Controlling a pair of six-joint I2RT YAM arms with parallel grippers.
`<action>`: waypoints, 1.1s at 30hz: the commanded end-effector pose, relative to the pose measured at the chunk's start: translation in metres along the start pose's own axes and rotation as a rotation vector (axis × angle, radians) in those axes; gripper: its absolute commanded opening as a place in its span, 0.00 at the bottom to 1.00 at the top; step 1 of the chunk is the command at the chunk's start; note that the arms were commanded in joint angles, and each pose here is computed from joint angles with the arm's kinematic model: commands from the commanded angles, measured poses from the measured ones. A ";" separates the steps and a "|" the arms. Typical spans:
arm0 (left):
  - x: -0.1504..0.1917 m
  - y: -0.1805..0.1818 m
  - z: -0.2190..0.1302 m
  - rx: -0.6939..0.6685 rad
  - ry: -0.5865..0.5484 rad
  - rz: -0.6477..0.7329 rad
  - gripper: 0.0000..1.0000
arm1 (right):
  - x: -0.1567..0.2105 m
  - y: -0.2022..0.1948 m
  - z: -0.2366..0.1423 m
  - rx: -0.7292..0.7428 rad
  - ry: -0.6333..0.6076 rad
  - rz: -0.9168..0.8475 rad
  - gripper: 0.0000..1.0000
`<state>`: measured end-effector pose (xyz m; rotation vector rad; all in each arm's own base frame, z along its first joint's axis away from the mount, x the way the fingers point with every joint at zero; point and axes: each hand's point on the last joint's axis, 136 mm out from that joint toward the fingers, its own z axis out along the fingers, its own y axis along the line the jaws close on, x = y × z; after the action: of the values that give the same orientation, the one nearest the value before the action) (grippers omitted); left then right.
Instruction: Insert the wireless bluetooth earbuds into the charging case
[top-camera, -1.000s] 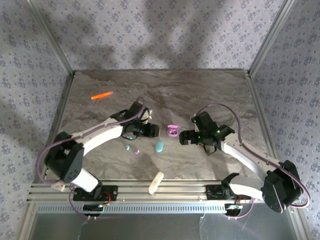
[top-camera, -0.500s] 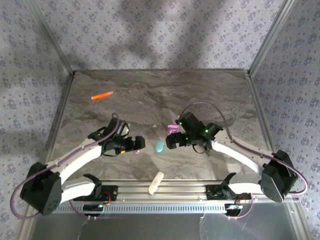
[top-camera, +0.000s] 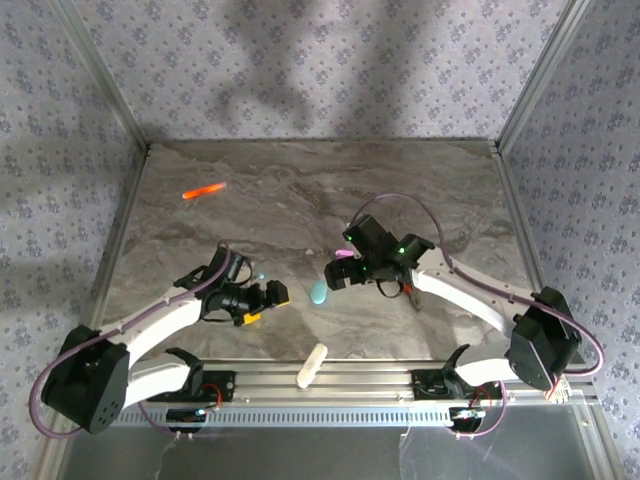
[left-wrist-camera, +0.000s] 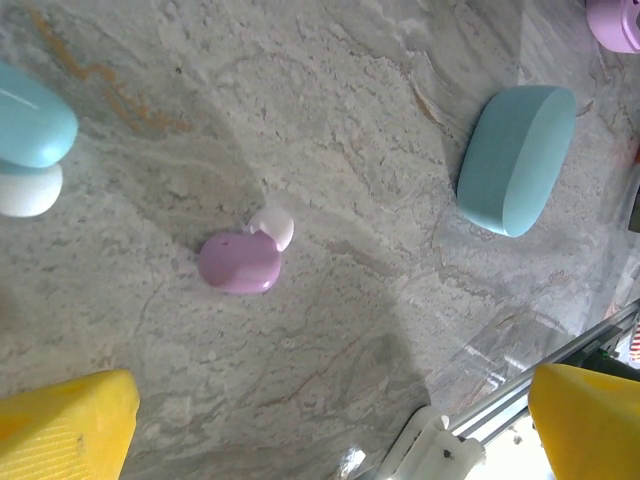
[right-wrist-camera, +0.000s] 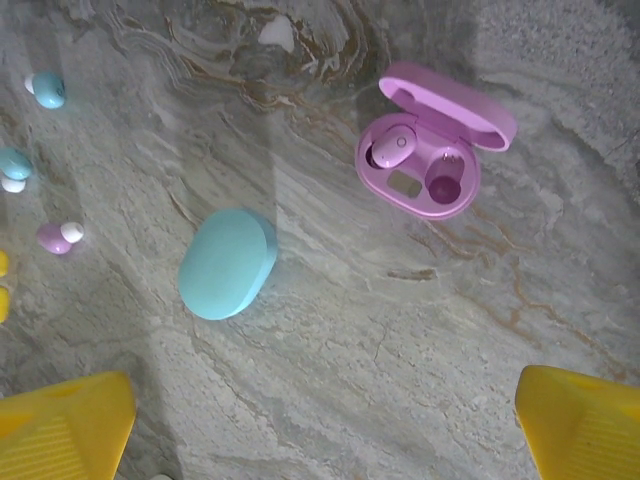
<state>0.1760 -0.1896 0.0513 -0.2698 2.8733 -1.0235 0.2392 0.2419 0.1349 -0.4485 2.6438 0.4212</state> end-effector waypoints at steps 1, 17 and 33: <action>-0.004 -0.007 0.004 0.047 0.003 -0.005 1.00 | -0.009 -0.004 -0.001 0.037 -0.006 -0.009 1.00; -0.029 -0.021 0.011 0.085 0.002 0.013 1.00 | -0.011 -0.016 0.007 0.064 -0.006 0.017 0.90; -0.039 -0.030 0.013 0.096 -0.003 0.025 1.00 | -0.006 -0.026 0.006 0.064 -0.016 0.040 0.89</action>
<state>0.2063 -0.2060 0.0502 -0.2862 2.8618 -1.1288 0.2562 0.2278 0.1247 -0.3757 2.6626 0.3612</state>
